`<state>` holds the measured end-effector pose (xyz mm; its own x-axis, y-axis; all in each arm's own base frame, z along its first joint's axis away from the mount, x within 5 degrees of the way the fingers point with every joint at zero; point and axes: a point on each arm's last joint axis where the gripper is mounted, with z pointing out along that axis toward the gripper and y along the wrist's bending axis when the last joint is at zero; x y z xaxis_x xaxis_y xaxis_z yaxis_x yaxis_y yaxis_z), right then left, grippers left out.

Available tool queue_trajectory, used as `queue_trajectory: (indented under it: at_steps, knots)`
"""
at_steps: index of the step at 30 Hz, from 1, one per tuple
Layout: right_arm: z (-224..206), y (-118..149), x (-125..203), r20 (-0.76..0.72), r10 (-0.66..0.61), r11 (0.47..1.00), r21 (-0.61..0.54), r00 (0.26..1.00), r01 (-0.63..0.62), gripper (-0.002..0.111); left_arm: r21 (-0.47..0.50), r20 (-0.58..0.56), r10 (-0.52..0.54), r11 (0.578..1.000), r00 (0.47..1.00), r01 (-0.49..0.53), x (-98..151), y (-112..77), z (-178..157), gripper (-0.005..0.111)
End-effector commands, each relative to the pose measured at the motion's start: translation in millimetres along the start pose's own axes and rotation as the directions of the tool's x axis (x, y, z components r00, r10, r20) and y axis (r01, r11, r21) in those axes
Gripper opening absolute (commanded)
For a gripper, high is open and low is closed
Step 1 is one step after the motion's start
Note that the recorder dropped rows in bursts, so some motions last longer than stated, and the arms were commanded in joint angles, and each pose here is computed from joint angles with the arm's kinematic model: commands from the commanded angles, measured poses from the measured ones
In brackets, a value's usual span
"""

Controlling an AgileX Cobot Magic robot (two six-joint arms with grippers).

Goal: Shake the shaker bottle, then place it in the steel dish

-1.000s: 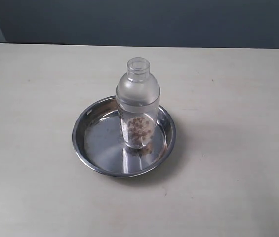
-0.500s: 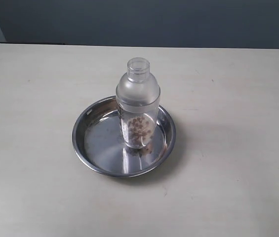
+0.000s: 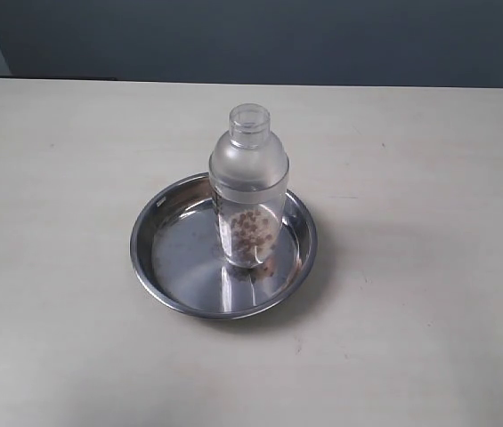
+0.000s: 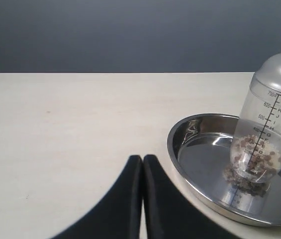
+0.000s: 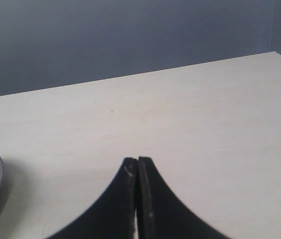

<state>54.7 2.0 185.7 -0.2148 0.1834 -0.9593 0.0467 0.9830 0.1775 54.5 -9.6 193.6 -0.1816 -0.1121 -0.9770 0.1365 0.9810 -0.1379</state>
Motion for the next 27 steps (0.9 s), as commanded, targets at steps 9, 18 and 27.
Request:
queue_trajectory:
  at_steps: [9,18,27]
  knots:
    - [-0.2,-0.3,-0.5,0.012,-0.003,1.0,0.003,1.0,0.003,-0.001,0.0,0.019,0.059,0.998,0.998,-0.059,1.4,0.1,0.5,0.001]
    - [-0.2,-0.3,-0.5,0.012,-0.003,1.0,0.003,1.0,0.003,-0.001,0.0,0.028,0.073,0.997,0.997,-0.073,0.6,0.1,0.4,0.001]
    - [-0.2,-0.3,-0.5,0.012,-0.003,1.0,0.003,1.0,0.003,-0.001,0.0,0.028,0.073,0.997,0.997,-0.073,0.6,0.1,0.4,0.001]
